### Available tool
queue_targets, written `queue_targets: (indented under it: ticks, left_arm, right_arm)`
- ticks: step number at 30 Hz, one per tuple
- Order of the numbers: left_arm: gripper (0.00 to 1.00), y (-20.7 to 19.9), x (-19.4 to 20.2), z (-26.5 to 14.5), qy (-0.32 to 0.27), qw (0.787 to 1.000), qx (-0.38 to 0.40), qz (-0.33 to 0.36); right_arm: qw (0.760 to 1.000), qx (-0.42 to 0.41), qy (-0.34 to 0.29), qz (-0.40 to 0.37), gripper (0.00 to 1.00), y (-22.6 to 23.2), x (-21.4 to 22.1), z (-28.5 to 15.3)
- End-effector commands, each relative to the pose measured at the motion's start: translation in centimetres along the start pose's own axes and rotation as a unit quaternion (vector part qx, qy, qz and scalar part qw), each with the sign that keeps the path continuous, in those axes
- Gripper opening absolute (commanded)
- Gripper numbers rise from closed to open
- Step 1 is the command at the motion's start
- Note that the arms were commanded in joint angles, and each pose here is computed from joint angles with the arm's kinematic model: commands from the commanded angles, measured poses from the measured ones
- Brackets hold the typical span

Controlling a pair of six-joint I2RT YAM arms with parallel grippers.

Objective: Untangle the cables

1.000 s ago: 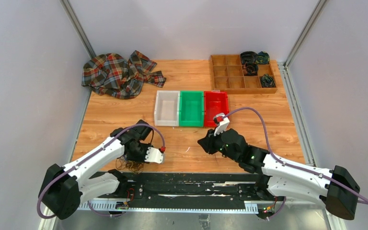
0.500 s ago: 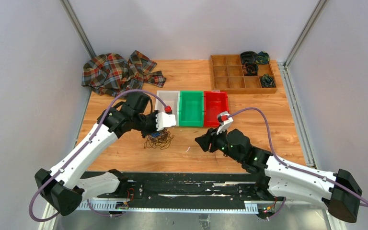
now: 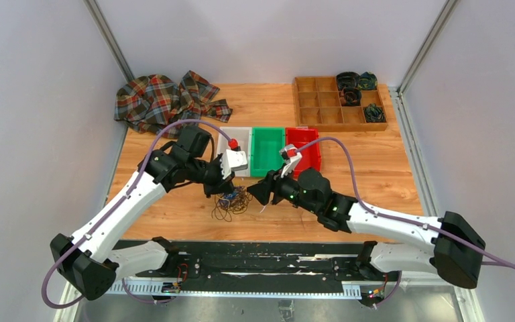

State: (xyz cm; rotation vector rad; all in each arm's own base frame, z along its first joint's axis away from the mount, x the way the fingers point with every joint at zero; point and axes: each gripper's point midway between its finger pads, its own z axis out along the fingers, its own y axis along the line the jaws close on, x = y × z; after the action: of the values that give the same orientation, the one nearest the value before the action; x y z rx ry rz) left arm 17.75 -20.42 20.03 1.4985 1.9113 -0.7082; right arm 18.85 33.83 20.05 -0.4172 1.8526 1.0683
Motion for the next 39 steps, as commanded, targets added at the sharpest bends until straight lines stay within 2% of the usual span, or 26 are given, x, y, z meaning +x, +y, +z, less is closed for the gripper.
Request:
queue_targets:
  ticks: [1, 6, 8, 10, 11, 17, 25, 27, 30, 35, 39]
  left_arm:
    - [0.01, -0.9, -2.0, -0.5, -0.047, 0.999, 0.009, -0.012]
    - [0.01, -1.5, -3.1, -1.0, -0.066, 0.997, 0.016, -0.033]
    - [0.01, -1.5, -3.4, -1.4, -0.072, 0.997, 0.011, -0.031]
    - [0.01, -1.6, -3.6, -1.9, -0.078, 0.997, 0.003, -0.026]
    - [0.01, -1.7, -3.7, -2.1, -0.080, 0.996, 0.001, -0.026]
    - [0.01, -2.4, -3.0, -2.3, -0.082, 0.996, 0.001, -0.032]
    - [0.01, -1.9, -1.5, -2.6, -0.066, 0.998, -0.025, -0.003]
    - [0.01, -0.6, 0.1, -2.6, -0.034, 0.997, -0.065, 0.020]
    - [0.01, 1.9, 4.4, -2.6, 0.048, 0.988, -0.129, 0.065]
    - [0.01, 4.4, 12.3, -2.4, 0.188, 0.955, -0.184, 0.141]
    - [0.01, 4.8, 13.8, -2.2, 0.196, 0.946, -0.205, 0.159]
  right_arm:
    - [0.998, -0.064, -0.011, 0.018, 0.52, 3.8, -1.1, 1.2]
    - [0.998, -0.062, 0.004, 0.018, 0.38, 3.9, -0.3, 2.2]
    - [0.999, -0.043, 0.002, 0.016, 0.23, 3.1, -0.3, 1.8]
    - [1.000, -0.011, -0.008, 0.013, 0.04, 1.7, -0.4, 1.1]
    - [1.000, 0.009, -0.014, 0.009, 0.01, 0.8, -0.3, 0.7]
    - [0.993, 0.094, -0.069, -0.013, 0.00, -3.1, -1.8, -2.7]
    - [0.980, 0.165, -0.104, -0.048, 0.01, -5.6, -4.1, -6.5]
    - [0.968, 0.210, -0.126, -0.063, 0.01, -7.0, -5.4, -8.2]
    - [0.951, 0.248, -0.161, -0.086, 0.01, -8.1, -7.5, -10.8]
    - [0.932, 0.286, -0.196, -0.104, 0.01, -9.3, -10.2, -14.0]
    - [0.923, 0.298, -0.211, -0.119, 0.01, -9.3, -11.9, -15.7]
